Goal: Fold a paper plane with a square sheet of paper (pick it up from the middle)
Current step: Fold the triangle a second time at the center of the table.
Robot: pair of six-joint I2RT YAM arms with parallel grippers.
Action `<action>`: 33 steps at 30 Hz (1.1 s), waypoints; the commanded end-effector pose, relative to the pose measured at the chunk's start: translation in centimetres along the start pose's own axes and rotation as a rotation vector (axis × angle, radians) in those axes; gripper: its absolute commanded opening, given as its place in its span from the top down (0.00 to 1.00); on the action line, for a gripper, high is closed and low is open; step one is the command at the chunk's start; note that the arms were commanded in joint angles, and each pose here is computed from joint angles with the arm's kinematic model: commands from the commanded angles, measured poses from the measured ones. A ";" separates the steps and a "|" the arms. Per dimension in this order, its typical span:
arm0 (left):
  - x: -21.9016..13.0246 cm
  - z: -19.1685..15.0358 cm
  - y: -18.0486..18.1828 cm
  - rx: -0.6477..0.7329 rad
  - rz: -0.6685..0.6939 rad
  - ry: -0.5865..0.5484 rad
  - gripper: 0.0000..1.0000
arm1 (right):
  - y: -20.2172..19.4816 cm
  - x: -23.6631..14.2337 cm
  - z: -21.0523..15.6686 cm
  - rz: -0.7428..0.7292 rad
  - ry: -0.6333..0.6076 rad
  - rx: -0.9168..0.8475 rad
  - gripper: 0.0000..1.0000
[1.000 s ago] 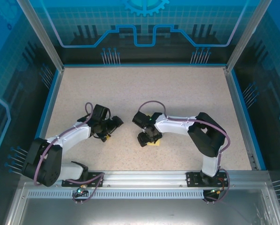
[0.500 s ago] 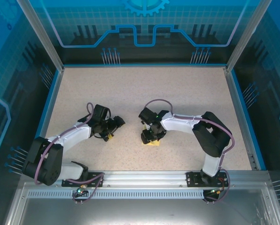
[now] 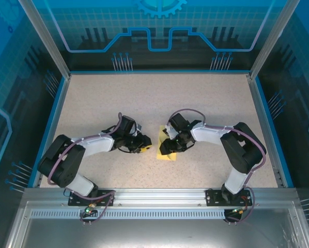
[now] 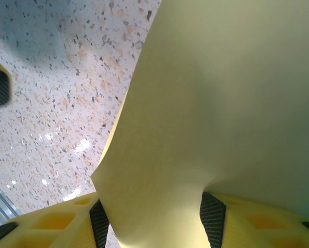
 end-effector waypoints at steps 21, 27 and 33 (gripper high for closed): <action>6.0 -1.0 -0.5 0.040 0.078 0.119 1.00 | 1.1 -2.8 1.0 0.103 -0.120 -0.054 0.45; 6.3 -0.9 0.7 0.025 0.108 0.115 1.00 | 2.3 -6.0 3.7 0.121 -0.239 -0.094 0.32; 6.3 -0.9 0.8 0.028 0.109 0.114 1.00 | -1.2 -5.9 3.3 -0.024 -0.219 0.040 0.48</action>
Point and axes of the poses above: each hand's point on the last joint's axis, 136 mm out from that joint toward the fingers, its own x axis out along the fingers, its own y axis along the line the jaws close on, z = x × y, the point moved 1 cm from there along -x, back along the fingers, and after that the axes turned 14 degrees about -x, right-handed, at the moved point
